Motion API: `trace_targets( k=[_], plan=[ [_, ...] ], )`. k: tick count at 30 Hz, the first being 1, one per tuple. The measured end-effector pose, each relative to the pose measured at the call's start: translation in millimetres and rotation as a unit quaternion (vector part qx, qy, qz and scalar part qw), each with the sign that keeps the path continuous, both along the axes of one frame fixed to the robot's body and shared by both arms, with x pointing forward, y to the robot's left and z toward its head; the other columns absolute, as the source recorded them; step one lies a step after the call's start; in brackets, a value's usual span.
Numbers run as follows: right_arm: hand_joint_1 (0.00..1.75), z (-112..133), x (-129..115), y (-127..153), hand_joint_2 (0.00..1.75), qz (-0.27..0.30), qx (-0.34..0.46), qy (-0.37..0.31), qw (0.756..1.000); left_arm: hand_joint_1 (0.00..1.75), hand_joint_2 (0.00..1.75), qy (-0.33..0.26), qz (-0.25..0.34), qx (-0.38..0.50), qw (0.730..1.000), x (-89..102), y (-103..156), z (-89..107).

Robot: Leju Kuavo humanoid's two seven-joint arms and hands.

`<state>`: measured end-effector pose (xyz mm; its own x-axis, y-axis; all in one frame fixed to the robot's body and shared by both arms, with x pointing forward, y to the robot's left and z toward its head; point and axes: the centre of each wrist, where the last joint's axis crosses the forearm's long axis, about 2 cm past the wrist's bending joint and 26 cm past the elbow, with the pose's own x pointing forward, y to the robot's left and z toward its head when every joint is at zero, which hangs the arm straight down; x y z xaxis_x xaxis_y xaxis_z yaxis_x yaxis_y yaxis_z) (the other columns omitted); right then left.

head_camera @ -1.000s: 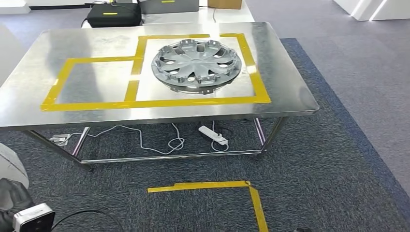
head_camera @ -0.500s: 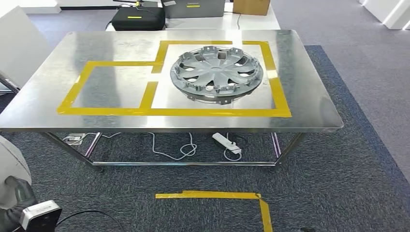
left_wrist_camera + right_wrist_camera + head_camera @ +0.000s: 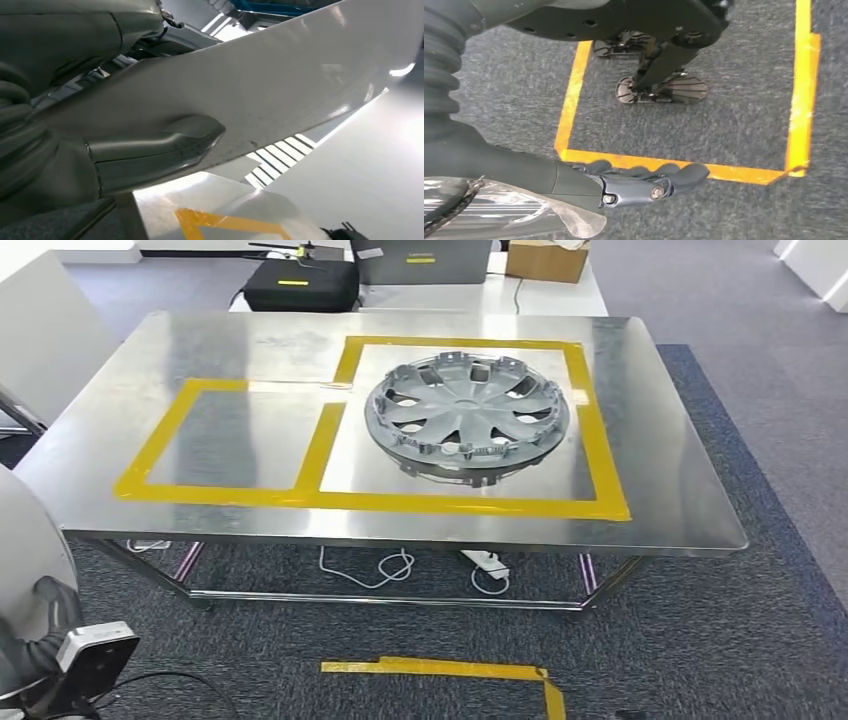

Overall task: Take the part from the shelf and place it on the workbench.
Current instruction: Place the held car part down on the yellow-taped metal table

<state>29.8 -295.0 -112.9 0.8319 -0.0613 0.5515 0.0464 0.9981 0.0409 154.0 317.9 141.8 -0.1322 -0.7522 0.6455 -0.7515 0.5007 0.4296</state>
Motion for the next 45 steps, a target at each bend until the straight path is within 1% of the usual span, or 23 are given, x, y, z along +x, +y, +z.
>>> trace_targets(
  k=[7, 12, 15, 19, 24, 29, 32, 34, 37, 40, 43, 45],
  plan=[
    [0.0, 0.4, 4.5, -0.7, 1.75, -0.002, 0.001, -0.002, 1.0, 1.75, 1.75, 0.036, -0.02, 0.031, 0.999, 16.3, 12.6, 6.2],
    [0.0, 0.4, 4.2, -0.5, 1.75, -0.003, 0.003, -0.001, 1.0, 1.75, 1.75, 0.046, -0.027, 0.044, 0.998, 22.1, 17.5, 6.7],
    [0.0, 0.5, 5.6, -0.1, 1.75, -0.003, 0.004, -0.001, 1.0, 1.75, 1.75, 0.064, -0.034, 0.052, 0.996, 25.6, 18.4, 6.3],
    [0.0, 0.8, 8.2, -1.6, 1.75, -0.004, 0.005, -0.002, 1.0, 1.75, 1.75, 0.092, -0.041, 0.06, 0.993, 39.9, 17.4, 12.0],
    [0.0, 1.2, 11.8, -2.0, 1.75, -0.001, 0.013, -0.005, 1.0, 1.75, 1.75, 0.096, -0.032, 0.062, 0.993, 49.5, 23.1, 16.3],
    [0.0, 1.0, 10.2, -1.7, 1.75, 0.004, 0.019, -0.003, 1.0, 1.75, 1.75, 0.111, -0.006, 0.066, 0.992, 51.4, 37.0, 16.8],
    [0.0, 1.0, 9.5, -0.8, 1.75, 0.007, 0.027, -0.003, 1.0, 1.75, 1.75, 0.141, 0.025, 0.077, 0.987, 51.4, 57.1, 14.9],
    [0.0, 1.0, 9.2, -0.5, 1.75, 0.009, 0.031, -0.002, 0.999, 1.75, 1.75, 0.165, 0.057, 0.086, 0.981, 52.5, 79.8, 13.2],
    [0.0, 1.1, 10.1, -0.5, 1.75, 0.012, 0.033, 0.0, 0.999, 1.75, 1.75, 0.201, 0.107, 0.094, 0.969, 53.7, 121.4, 11.9],
    [0.0, 1.3, 12.4, -0.3, 1.75, 0.015, 0.035, 0.002, 0.999, 1.75, 1.75, 0.253, 0.143, 0.104, 0.951, 55.9, 156.2, 10.7],
    [0.0, 1.7, 15.6, 0.2, 1.75, 0.02, 0.035, 0.005, 0.999, 1.75, 1.75, 0.309, 0.173, 0.106, 0.929, 57.8, 181.8, 3.9],
    [0.0, 1.8, 16.3, 0.7, 1.75, 0.022, 0.036, 0.006, 0.999, 1.75, 1.75, 0.334, 0.188, 0.109, 0.917, 58.9, 194.0, -1.2]
  ],
)
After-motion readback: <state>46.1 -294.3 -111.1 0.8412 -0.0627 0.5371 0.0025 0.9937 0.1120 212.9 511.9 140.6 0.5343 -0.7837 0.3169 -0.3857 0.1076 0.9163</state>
